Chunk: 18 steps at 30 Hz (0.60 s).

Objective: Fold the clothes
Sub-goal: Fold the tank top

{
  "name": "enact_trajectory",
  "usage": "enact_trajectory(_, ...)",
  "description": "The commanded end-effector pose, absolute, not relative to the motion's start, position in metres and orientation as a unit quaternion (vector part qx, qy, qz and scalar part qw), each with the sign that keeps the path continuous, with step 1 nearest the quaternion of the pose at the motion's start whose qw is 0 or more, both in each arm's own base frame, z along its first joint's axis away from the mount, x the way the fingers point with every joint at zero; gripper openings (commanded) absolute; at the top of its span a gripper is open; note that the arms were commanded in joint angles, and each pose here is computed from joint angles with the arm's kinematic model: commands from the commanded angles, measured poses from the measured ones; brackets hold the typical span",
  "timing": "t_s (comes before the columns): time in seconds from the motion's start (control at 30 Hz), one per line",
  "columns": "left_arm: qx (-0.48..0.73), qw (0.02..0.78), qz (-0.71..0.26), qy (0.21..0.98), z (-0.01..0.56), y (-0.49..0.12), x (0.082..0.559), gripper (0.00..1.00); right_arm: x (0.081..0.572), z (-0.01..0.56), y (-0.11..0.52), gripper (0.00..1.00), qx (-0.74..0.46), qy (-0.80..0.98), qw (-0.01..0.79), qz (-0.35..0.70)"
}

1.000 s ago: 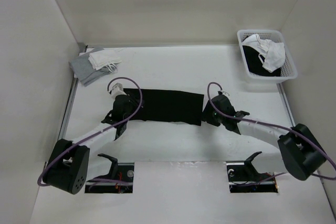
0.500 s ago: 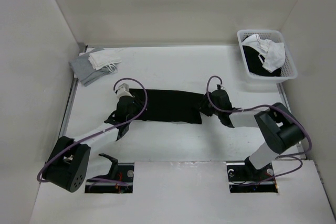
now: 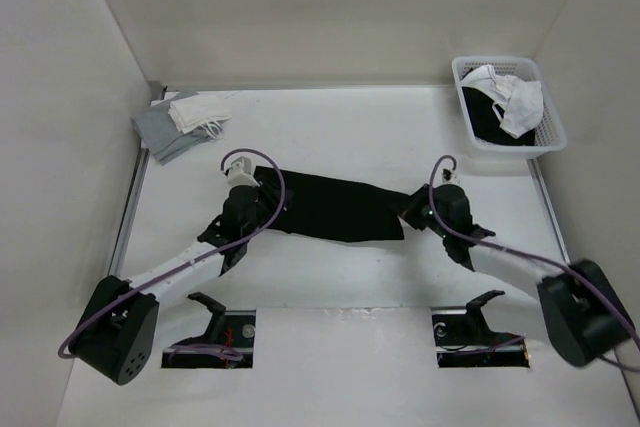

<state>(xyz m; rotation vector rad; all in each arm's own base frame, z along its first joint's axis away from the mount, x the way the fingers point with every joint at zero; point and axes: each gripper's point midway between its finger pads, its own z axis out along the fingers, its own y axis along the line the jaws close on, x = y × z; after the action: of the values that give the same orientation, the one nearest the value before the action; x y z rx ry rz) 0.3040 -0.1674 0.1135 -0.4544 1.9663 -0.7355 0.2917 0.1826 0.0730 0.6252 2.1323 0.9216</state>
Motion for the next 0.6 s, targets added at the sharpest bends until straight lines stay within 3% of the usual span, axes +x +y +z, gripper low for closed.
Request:
enact_trajectory(0.0, -0.177, 0.496, -0.329, 0.784, 0.135, -0.184, 0.304, 0.28, 0.275, 0.089, 0.151, 0.03, 0.235, 0.837, 0.393, 0.299)
enact_trajectory(0.23, -0.152, 0.497, -0.362, 0.773, 0.157, -0.212, 0.288, 0.28, 0.252, 0.163, 0.127, 0.03, 0.202, 0.838, 0.43, 0.267)
enact_trajectory(0.57, -0.167, 0.518, -0.37, 0.753, 0.175, -0.182, 0.274, 0.29, 0.293, 0.215, 0.227, 0.04, 0.127, 0.869, 0.406, 0.253)
